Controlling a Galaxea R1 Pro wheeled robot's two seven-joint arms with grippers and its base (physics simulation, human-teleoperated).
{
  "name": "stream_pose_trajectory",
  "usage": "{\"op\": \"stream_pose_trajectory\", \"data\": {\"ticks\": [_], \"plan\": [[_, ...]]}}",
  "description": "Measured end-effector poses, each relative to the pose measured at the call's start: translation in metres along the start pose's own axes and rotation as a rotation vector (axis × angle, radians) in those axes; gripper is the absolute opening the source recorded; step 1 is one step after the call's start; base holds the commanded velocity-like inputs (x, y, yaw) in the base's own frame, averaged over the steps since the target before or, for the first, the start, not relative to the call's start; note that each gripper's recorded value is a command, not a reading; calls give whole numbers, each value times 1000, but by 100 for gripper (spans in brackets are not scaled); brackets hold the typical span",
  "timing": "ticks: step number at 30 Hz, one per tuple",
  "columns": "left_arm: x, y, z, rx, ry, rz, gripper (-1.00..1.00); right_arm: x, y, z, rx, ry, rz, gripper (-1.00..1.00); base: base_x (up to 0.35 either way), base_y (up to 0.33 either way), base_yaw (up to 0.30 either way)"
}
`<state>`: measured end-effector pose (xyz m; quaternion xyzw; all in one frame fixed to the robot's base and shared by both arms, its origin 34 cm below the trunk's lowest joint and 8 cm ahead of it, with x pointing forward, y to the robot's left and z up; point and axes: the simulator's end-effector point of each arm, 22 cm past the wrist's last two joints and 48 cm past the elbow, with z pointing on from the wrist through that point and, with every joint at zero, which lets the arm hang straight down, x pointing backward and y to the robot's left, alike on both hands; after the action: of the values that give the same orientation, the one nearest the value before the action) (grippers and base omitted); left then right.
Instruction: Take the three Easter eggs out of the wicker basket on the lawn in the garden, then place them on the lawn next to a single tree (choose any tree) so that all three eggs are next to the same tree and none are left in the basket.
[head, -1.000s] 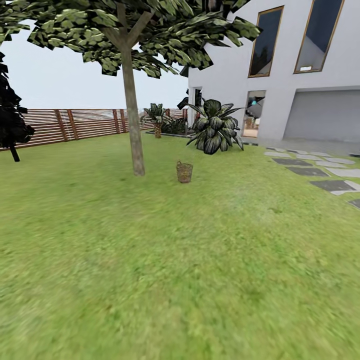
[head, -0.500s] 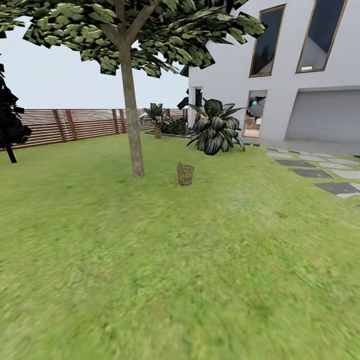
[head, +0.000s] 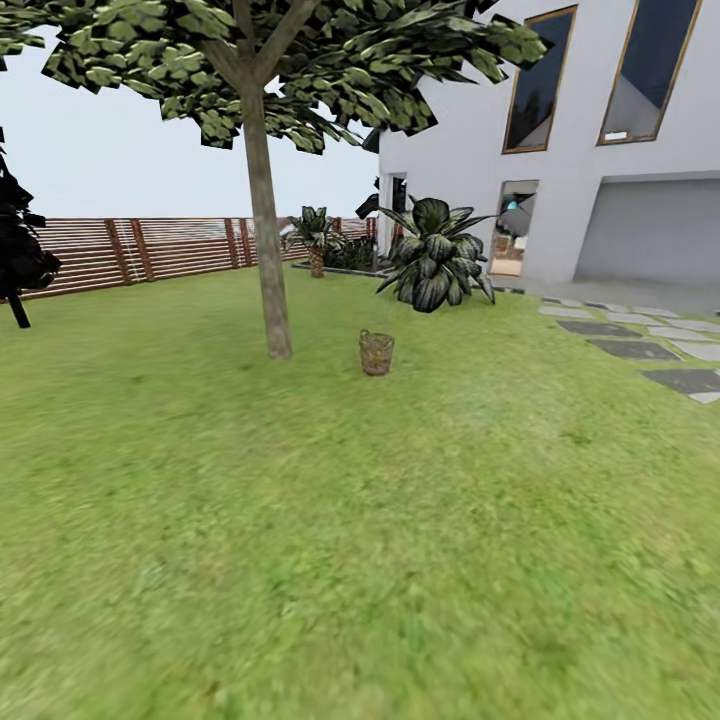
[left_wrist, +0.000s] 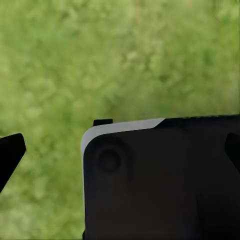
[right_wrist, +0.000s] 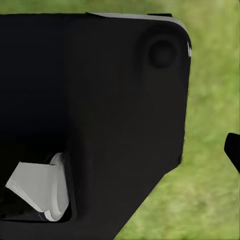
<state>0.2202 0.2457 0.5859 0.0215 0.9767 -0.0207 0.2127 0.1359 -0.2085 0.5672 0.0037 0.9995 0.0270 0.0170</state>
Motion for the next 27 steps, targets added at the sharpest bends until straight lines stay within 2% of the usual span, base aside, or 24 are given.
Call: {"op": "stream_pose_trajectory", "data": {"ticks": [4,12,27], "plan": [[0,0,0,0,0,0,100,-5,1,0,-2,-12,0,100,282,169,0],[0,-1,0,1,1,0,100,-17,20,0,-25,-36,2,100,279,171,0],[0,-1,0,1,2,0,100,-23,21,0,-29,-49,6,100,278,171,0]]}}
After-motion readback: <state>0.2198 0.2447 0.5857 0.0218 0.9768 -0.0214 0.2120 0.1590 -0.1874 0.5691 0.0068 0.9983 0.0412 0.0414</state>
